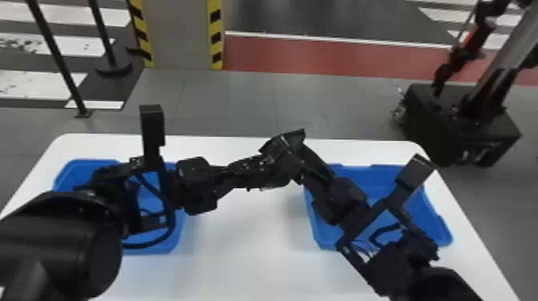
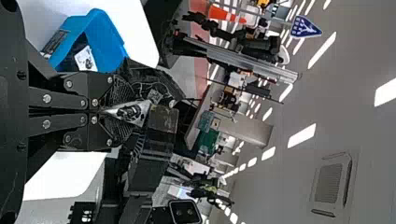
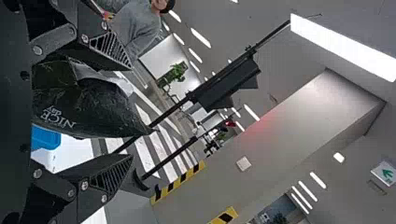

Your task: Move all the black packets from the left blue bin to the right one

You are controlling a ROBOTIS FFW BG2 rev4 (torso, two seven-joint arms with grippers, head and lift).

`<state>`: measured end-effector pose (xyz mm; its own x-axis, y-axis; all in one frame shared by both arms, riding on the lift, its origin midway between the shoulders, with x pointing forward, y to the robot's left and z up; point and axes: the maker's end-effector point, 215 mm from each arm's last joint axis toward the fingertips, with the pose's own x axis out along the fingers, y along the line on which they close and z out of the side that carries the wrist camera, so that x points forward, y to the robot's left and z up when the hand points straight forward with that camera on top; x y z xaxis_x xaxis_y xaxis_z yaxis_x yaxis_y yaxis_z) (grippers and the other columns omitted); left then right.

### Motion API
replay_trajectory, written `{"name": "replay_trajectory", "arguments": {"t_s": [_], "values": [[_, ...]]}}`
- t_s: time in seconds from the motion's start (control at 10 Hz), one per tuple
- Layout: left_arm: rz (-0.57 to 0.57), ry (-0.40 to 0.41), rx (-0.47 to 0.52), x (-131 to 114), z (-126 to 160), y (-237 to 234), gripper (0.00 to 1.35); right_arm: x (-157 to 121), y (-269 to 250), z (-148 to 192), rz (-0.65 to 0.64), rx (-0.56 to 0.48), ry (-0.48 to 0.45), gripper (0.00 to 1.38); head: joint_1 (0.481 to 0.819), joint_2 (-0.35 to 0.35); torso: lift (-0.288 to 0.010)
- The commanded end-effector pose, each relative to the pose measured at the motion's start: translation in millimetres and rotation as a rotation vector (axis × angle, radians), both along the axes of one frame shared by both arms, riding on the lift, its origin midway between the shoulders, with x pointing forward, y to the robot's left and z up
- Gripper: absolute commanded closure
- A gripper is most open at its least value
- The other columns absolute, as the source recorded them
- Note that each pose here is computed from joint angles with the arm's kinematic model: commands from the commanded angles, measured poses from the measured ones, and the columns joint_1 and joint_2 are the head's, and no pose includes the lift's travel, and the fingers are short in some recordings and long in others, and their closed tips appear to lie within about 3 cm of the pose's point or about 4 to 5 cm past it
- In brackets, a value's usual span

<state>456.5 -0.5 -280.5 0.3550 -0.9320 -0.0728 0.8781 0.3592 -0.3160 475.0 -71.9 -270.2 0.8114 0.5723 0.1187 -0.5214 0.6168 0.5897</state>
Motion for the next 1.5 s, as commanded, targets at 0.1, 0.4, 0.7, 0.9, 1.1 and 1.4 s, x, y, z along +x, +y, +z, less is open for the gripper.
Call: {"name": "replay_trajectory", "arguments": {"t_s": [0.1, 0.4, 0.7, 0.9, 1.1, 1.4], "values": [[0.002, 0.002, -0.002, 0, -1, 1, 1.21, 0, 2, -7, 0.014, -0.021, 0.017, 1.21, 0.695, -0.085, -0.11], [0.038, 0.031, 0.001, 3, -11, 9, 1.11, -1, -4, -3, -0.014, 0.01, -0.001, 1.27, 0.695, -0.082, -0.11], [0.095, 0.08, 0.0, 3, -28, 25, 0.4, -1, -11, -6, -0.026, 0.035, 0.008, 1.27, 0.695, -0.075, -0.11], [0.145, 0.1, -0.005, 3, -41, 45, 0.2, 12, -49, -34, -0.096, -0.011, 0.049, 1.27, 0.695, -0.072, -0.11], [0.209, 0.097, -0.004, -1, -44, 76, 0.18, 26, -130, -80, -0.242, -0.115, 0.117, 1.27, 0.695, -0.093, -0.11], [0.299, 0.138, 0.034, -12, -59, 122, 0.09, 58, -223, -163, -0.362, -0.198, 0.288, 1.27, 0.695, -0.17, -0.11]]}}
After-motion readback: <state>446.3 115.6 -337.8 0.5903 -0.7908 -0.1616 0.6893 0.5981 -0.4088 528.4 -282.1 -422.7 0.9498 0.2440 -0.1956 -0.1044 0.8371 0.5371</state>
